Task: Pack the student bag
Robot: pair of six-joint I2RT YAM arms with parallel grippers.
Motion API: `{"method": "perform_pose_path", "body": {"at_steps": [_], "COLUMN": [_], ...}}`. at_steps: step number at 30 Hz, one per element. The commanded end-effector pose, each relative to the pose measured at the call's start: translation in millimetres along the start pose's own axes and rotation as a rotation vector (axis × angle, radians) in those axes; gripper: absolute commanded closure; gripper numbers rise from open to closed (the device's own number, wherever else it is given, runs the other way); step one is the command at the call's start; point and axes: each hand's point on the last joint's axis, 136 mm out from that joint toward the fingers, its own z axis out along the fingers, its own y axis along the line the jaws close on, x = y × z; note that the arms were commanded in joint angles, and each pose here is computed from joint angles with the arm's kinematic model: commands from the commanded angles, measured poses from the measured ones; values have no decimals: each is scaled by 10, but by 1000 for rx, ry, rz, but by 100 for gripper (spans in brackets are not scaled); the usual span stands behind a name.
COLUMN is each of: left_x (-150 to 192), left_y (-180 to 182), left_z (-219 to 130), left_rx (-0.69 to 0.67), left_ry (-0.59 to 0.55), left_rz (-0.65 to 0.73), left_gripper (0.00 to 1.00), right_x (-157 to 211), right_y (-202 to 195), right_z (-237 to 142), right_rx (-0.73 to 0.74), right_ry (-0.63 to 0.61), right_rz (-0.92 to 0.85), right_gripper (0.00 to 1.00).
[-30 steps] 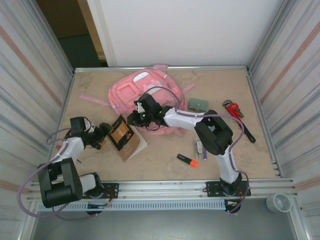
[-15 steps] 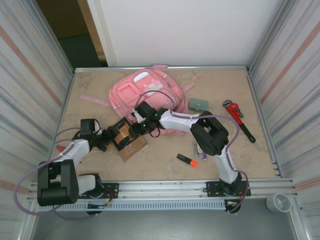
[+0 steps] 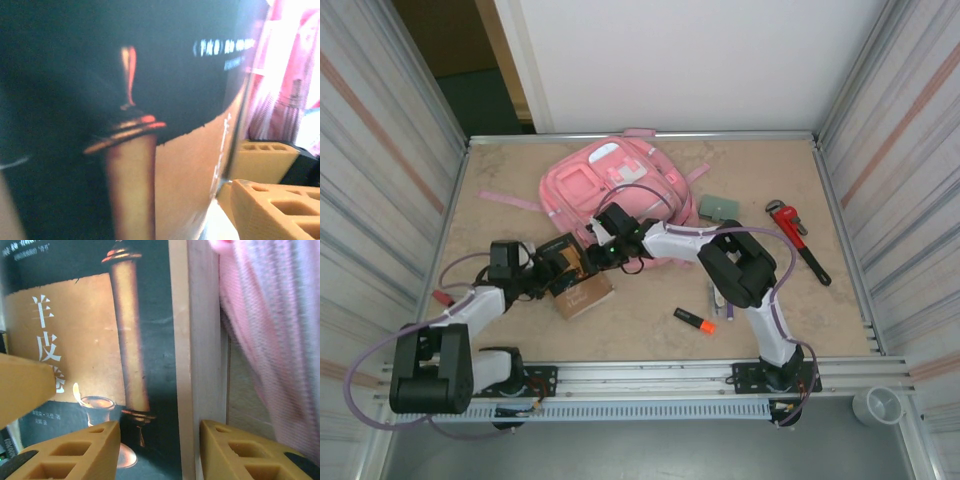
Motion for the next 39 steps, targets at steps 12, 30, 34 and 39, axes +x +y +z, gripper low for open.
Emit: {"method": "perform_pose_path", "body": {"at_steps": [12,30,34,39], "left_x": [-20,-118,-126,-174], "left_y": [-347,-1030,-1097,-1259], "left_z": [-325,-839,-953,-993], "left_rx": [145,352,380,486], "left_ry": [-120,-191,-217,-215], "left_rz": [104,115,75,-3], "left_gripper": [50,100,100,100], "right_x": [298,-65,-73,-61], "right_y": [-98,154,264,288], "right_z": [120,-1389,-1482,-1402], "right_rx": [-73,-125,-168,-248], "right_ry": [84,-156,-171,-174], "right_rz": [111,104,153,235], "right_gripper": [55,11,4,1]}}
